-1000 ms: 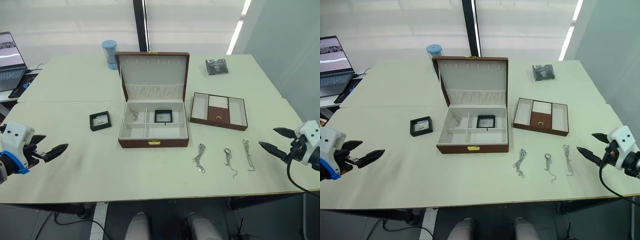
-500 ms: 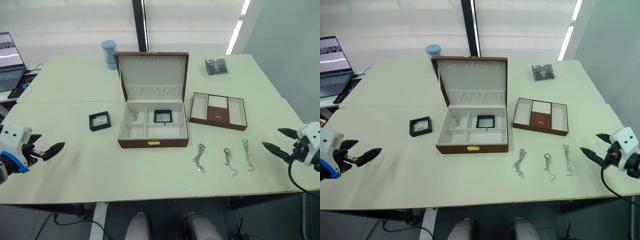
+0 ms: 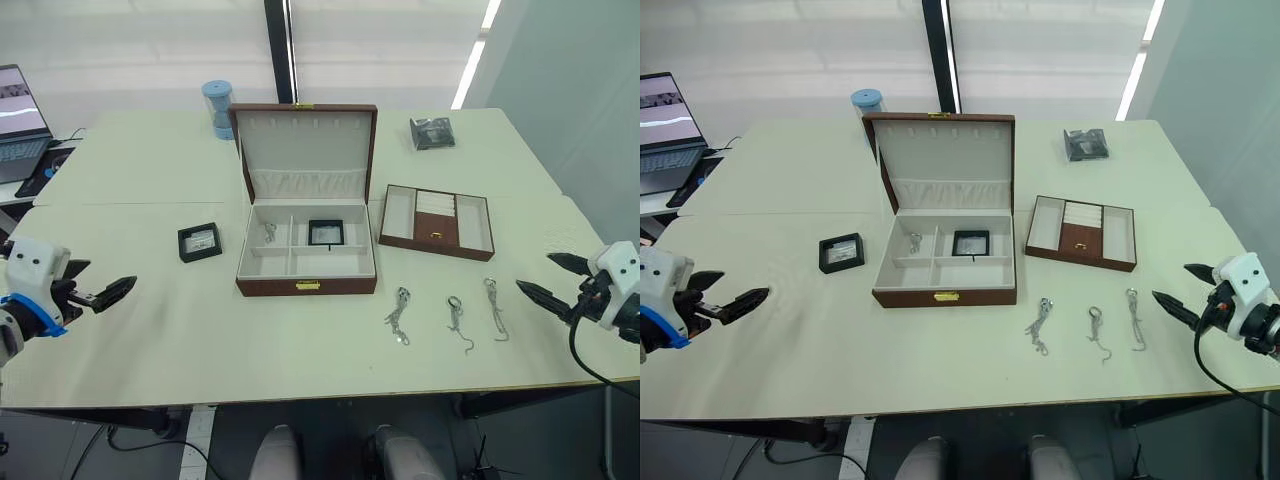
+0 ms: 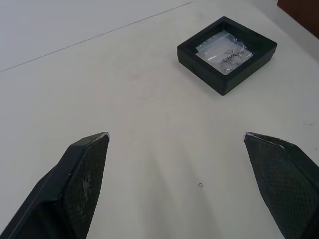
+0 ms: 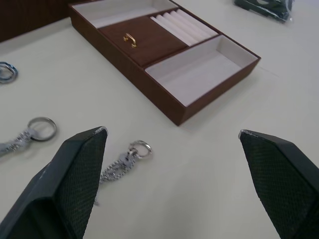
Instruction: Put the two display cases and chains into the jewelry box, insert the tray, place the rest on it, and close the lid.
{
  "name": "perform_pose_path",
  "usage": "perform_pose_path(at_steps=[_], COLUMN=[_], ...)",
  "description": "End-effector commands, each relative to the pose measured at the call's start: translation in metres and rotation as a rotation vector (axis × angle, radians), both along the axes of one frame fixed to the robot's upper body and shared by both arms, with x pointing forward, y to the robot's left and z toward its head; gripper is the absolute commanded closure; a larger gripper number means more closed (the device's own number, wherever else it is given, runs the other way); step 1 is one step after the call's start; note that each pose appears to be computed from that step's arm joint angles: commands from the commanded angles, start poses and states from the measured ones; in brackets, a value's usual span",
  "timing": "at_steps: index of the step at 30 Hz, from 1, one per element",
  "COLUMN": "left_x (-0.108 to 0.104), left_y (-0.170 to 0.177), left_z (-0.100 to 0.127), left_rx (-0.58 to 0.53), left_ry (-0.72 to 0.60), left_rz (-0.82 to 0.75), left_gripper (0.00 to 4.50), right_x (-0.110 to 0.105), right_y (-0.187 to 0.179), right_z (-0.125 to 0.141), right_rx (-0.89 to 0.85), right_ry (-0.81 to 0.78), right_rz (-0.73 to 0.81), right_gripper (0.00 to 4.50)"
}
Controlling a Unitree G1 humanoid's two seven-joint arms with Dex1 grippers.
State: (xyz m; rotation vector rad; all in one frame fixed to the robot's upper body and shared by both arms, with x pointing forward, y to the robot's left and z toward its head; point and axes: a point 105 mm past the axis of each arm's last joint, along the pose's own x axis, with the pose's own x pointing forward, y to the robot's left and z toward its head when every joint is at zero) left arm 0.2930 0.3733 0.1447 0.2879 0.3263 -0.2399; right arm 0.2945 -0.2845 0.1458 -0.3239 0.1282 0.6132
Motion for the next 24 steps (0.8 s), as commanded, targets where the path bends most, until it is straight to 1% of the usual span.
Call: perform_pose_path(at_steps=[1,6,11,17,22,24], left_x=[0.014,0.035,0.053,0.07,0.08,0.081], left_y=[-0.011,-0.027,-0.042,-0.061,-0.069,-0.07], left_z=[0.006,0.007,0.007,0.002,-0.001,-0.003], left_rx=[0.031,0.026,0.059,0.105,0.128,0.132], left_ry=[-0.009,0.027,0.077,0.145,0.157,0.172], left_rz=[-0.084,-0.207,-0.324,-0.44,-0.464,-0.472], left_gripper=[0.04,0.04,0.04,0.04,0.04,0.04], right_x=[-0.005,-0.02,-0.038,-0.049,-0.054,-0.054], right_y=[0.043,0.107,0.153,0.184,0.196,0.198], right_z=[0.02,0.028,0.027,0.024,0.021,0.021], right_rx=[0.041,0.135,0.173,0.178,0.171,0.171], right_ry=[-0.052,-0.049,-0.04,-0.045,-0.046,-0.049], right_rz=[0.149,0.355,0.512,0.605,0.623,0.62], right_gripper=[0.0,0.0,0.0,0.0,0.0,0.0])
